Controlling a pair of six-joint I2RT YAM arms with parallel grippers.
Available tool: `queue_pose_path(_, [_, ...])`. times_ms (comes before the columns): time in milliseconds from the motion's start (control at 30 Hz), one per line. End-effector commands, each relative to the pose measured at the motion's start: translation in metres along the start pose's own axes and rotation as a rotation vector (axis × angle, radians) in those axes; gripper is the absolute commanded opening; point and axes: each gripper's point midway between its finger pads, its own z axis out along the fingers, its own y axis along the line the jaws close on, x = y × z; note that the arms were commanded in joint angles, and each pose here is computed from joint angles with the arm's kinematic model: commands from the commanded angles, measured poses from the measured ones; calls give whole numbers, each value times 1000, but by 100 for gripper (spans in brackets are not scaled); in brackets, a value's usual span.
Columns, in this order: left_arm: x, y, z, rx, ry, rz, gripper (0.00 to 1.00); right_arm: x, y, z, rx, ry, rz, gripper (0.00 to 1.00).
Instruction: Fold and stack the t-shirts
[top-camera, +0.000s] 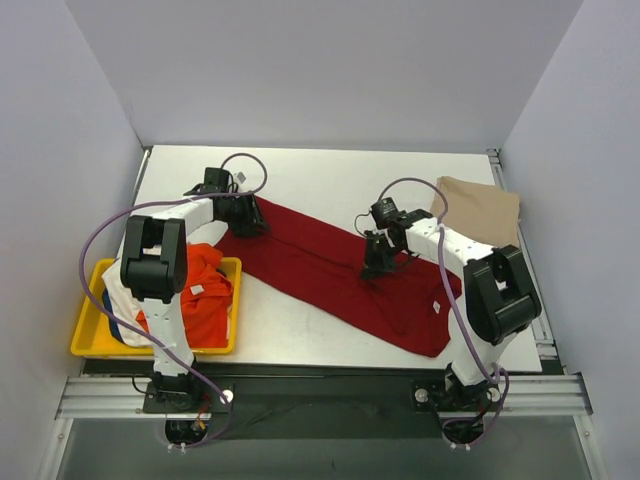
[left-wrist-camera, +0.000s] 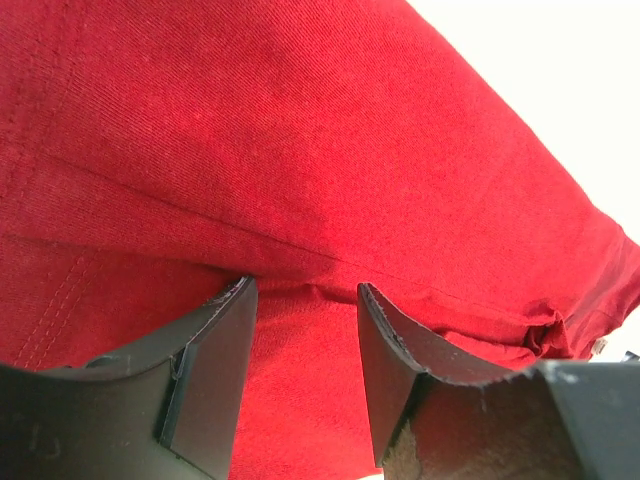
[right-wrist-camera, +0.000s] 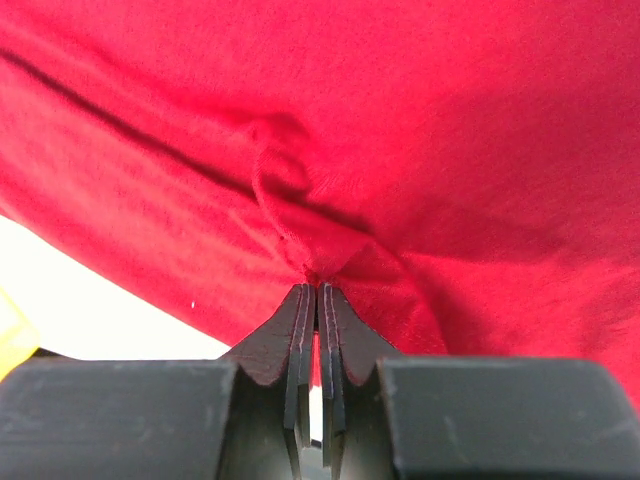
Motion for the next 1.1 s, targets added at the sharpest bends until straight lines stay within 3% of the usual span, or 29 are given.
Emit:
queue_pose_path(0, [-10, -12, -14, 41, -40, 37, 55, 7, 14, -16, 2, 8, -14, 0])
queue_pose_path(233, [-8, -12, -16, 45, -39, 38, 55, 18, 26, -13, 24, 39, -68, 2])
queue_pose_path(467, [-7, -13, -18, 46, -45, 39, 55, 22, 43, -25, -11, 29, -116, 41])
queue_pose_path(600, [-14, -17, -24, 38, -72, 62, 55, 14, 43, -41, -22, -23, -109, 49])
queue_pose_path(833, [-42, -37, -34, 61, -140, 87, 55, -10, -25, -70, 48, -122, 68, 53])
queue_pose_path(1067, [-75, -58, -29, 105, -185, 90, 55, -19, -117, -80, 244, -145, 262, 54])
